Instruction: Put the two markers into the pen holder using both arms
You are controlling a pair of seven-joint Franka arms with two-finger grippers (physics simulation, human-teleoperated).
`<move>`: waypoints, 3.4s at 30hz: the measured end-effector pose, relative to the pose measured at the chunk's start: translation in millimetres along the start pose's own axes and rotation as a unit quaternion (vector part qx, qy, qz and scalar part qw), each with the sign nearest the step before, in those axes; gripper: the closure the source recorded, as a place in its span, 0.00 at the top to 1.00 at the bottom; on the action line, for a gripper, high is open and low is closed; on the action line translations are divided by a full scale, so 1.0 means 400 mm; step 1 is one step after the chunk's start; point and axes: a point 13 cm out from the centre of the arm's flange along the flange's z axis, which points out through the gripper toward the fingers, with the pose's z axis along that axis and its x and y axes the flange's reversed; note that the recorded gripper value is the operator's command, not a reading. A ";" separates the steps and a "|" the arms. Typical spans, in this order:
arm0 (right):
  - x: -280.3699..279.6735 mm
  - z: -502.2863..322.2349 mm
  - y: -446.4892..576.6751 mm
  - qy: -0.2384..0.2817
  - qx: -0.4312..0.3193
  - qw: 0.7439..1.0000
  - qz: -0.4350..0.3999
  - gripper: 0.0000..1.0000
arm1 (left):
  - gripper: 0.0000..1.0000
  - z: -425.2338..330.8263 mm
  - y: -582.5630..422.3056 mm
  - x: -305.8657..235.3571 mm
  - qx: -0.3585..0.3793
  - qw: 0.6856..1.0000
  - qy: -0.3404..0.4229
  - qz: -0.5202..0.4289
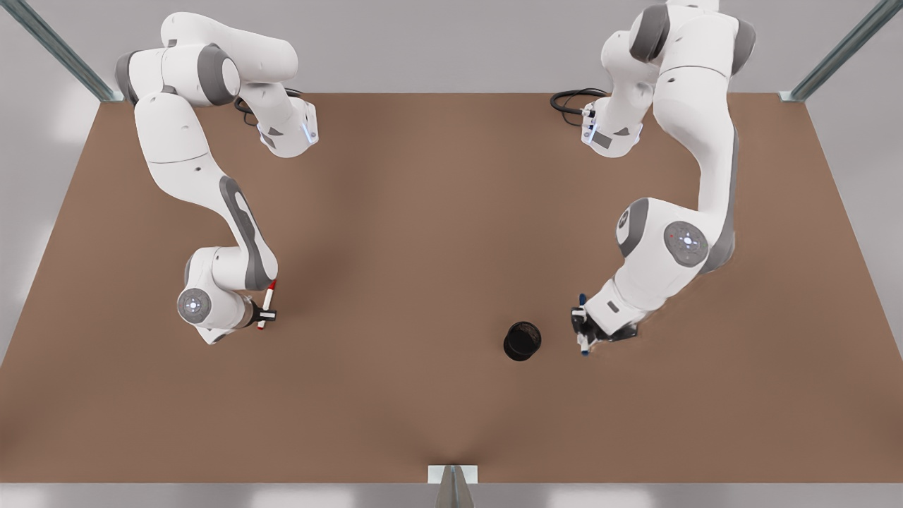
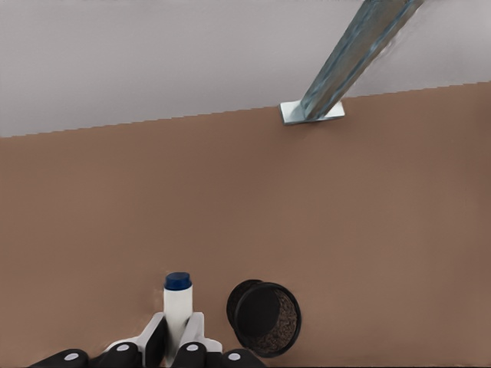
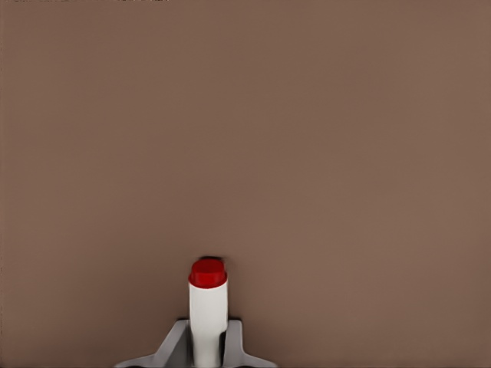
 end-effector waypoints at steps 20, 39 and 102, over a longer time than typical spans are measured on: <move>-0.173 -0.714 0.386 -0.214 -0.064 0.970 -0.098 0.21 | 0.21 0.116 -0.086 -0.154 0.264 0.949 -0.169 -0.039; -0.149 -0.720 0.456 -0.213 -0.073 0.967 -0.121 0.21 | 0.21 0.313 -0.047 -0.042 0.206 0.943 -0.203 0.166; 0.118 -0.479 1.737 -0.601 -0.147 0.700 -0.357 0.21 | 1.00 -0.488 0.468 0.277 -0.112 0.978 0.171 -0.031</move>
